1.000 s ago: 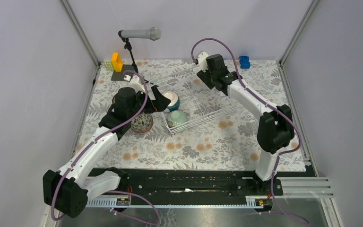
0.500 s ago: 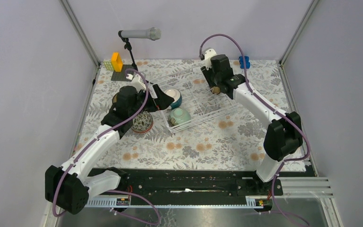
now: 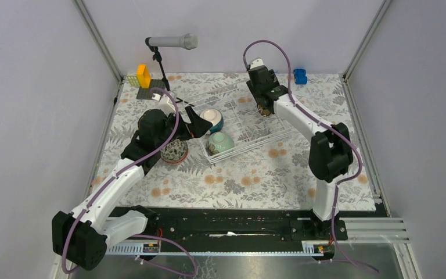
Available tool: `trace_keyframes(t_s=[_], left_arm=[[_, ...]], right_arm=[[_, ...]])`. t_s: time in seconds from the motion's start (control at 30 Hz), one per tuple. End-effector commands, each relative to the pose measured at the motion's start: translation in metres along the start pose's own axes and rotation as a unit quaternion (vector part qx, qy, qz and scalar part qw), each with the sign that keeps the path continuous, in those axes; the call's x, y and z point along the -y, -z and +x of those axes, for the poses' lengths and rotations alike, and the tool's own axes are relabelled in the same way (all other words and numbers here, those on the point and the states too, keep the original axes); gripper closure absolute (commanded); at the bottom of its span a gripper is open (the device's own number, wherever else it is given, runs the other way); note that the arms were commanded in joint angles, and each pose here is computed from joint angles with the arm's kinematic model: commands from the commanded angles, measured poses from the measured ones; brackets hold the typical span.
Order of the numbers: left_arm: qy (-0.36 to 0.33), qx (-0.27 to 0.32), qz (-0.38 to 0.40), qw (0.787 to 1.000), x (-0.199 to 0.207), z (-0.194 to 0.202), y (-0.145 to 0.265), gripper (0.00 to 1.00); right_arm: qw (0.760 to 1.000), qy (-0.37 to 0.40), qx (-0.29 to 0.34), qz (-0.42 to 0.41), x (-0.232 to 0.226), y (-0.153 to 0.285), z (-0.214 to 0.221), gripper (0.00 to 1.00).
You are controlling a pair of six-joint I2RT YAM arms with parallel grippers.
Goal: Unload the bowls from the dish rack
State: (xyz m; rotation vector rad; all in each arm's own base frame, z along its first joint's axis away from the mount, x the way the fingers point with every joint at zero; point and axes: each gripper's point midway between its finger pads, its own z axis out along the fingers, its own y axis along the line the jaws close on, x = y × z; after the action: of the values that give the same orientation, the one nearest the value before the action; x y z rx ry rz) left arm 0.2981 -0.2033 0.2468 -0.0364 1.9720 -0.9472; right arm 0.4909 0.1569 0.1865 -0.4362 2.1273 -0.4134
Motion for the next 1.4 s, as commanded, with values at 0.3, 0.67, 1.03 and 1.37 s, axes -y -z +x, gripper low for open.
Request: trace_keyframes(t_s=[0.3, 0.67, 1.03, 1.37], left_arm=[[-0.014, 0.025, 0.003, 1.000, 0.000, -0.007, 0.002, 0.01], [-0.017, 0.023, -0.005, 1.000, -0.004, -0.005, 0.002, 0.01], [-0.021, 0.021, -0.008, 1.000, -0.002, -0.009, 0.003, 0.01], [-0.023, 0.033, -0.010, 0.999, 0.007, -0.021, 0.015, 0.01]], right_arm=[[0.987, 0.049, -0.052, 0.143, 0.018, -0.044, 0.007, 0.42], [0.982, 0.064, -0.077, 0.157, 0.013, -0.057, 0.020, 0.58], [0.979, 0.060, -0.070, 0.183, 0.030, -0.040, 0.005, 0.94], [0.965, 0.073, -0.039, 0.247, 0.066, 0.011, -0.032, 0.98]])
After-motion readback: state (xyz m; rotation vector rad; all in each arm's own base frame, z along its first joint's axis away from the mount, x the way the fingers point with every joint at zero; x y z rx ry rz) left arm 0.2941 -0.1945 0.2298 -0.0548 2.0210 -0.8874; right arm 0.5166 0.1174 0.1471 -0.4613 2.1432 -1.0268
